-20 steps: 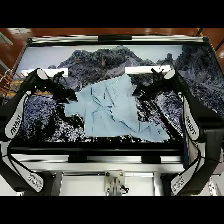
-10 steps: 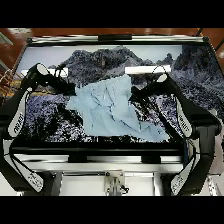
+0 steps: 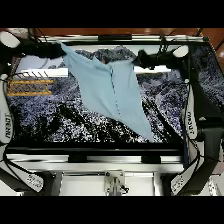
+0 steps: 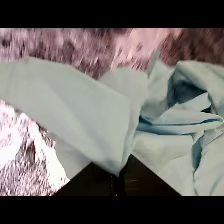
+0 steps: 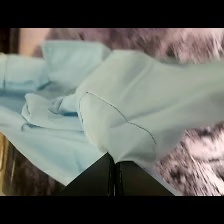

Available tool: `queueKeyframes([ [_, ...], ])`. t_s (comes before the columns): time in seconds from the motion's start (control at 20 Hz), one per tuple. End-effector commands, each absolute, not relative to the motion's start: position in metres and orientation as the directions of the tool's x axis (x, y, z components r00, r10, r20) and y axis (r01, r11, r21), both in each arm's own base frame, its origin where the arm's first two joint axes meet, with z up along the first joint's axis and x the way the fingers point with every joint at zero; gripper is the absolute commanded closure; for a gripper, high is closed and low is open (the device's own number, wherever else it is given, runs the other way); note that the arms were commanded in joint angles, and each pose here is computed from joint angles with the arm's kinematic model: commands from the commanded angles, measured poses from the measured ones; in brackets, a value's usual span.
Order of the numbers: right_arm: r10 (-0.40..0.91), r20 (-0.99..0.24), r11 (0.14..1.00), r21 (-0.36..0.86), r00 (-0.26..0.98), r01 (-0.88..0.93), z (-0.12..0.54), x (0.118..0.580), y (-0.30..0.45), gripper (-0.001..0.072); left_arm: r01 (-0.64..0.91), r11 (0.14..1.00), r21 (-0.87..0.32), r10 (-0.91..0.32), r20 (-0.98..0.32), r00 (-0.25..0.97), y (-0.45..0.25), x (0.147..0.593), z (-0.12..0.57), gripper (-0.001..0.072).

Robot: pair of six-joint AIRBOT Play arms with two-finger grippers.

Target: Fold the shirts.

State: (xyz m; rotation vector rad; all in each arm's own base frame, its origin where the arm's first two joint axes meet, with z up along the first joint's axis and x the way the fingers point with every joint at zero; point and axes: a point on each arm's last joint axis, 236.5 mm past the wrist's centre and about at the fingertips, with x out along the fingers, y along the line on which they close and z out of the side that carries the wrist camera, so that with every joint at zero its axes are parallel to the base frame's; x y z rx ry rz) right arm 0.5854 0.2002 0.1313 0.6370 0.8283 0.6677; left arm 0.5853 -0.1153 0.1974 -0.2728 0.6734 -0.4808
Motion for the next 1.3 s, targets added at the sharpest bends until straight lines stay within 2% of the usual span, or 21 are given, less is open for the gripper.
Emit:
queueKeyframes([
  [0.0, 0.706, -0.221, 0.622, 0.648, 0.673, -0.439, 0.264, 0.586, 0.185, 0.0646, 0.396, 0.828, -0.396, -0.487, -0.161, 0.858, -0.096, 0.562, 0.359, 0.0662],
  [0.1, 0.716, -0.17, 0.626, 0.584, 0.677, -0.516, 0.315, 0.554, 0.185, 0.0645, 0.43, 0.83, -0.356, -0.475, -0.045, 0.879, -0.091, 0.523, 0.422, 0.0662],
  [0.2, 0.729, -0.147, 0.635, 0.511, 0.669, -0.579, 0.356, 0.518, 0.187, 0.0645, 0.462, 0.841, -0.281, -0.481, 0.001, 0.876, -0.095, 0.483, 0.456, 0.0662],
  [0.3, 0.742, -0.166, 0.644, 0.444, 0.649, -0.623, 0.382, 0.478, 0.189, 0.0645, 0.485, 0.843, -0.235, -0.503, -0.02, 0.864, -0.102, 0.446, 0.462, 0.0662],
  [0.35, 0.741, -0.217, 0.66, 0.415, 0.636, -0.627, 0.381, 0.459, 0.188, 0.0645, 0.499, 0.84, -0.215, -0.523, -0.073, 0.849, -0.108, 0.429, 0.453, 0.0662],
  [0.45, 0.713, -0.396, 0.701, 0.424, 0.578, -0.574, 0.349, 0.424, 0.186, 0.0645, 0.541, 0.812, -0.219, -0.582, -0.237, 0.778, -0.123, 0.398, 0.415, 0.0663],
  [0.55, 0.649, -0.623, 0.753, 0.443, 0.436, -0.487, 0.277, 0.393, 0.187, 0.0645, 0.547, 0.792, -0.272, -0.609, -0.412, 0.677, -0.132, 0.381, 0.363, 0.0663],
  [0.7, 0.538, -0.805, 0.809, 0.407, 0.252, -0.424, 0.171, 0.366, 0.194, 0.0645, 0.476, 0.824, -0.307, -0.551, -0.631, 0.546, -0.136, 0.383, 0.265, 0.0663],
  [0.85, 0.506, -0.859, 0.827, 0.457, 0.08, -0.328, 0.079, 0.319, 0.207, 0.0645, 0.438, 0.824, -0.36, -0.512, -0.804, 0.303, -0.156, 0.349, 0.145, 0.0664],
  [0.95, 0.474, -0.88, 0.851, 0.461, -0.011, -0.252, 0.033, 0.278, 0.2, 0.0644, 0.359, 0.865, -0.35, -0.43, -0.886, 0.173, -0.151, 0.313, 0.078, 0.0663],
  [1.05, 0.45, -0.888, 0.875, 0.459, -0.092, -0.154, 0.001, 0.235, 0.187, 0.0644, 0.313, 0.878, -0.362, -0.397, -0.916, 0.056, -0.147, 0.274, 0.034, 0.0664],
  [1.15, 0.441, -0.889, 0.889, 0.452, -0.122, -0.072, -0.019, 0.205, 0.177, 0.0644, 0.292, 0.881, -0.372, -0.381, -0.924, -0.027, -0.15, 0.242, 0.004, 0.0663],
  [1.2, 0.449, -0.886, 0.888, 0.457, -0.116, -0.05, -0.024, 0.198, 0.177, 0.0627, 0.285, 0.882, -0.374, -0.375, -0.926, -0.056, -0.152, 0.233, -0.007, 0.0662],
  [1.25, 0.459, -0.881, 0.884, 0.466, -0.111, -0.043, -0.024, 0.195, 0.178, 0.0492, 0.285, 0.878, -0.384, -0.376, -0.923, -0.084, -0.155, 0.226, -0.014, 0.0627],
])
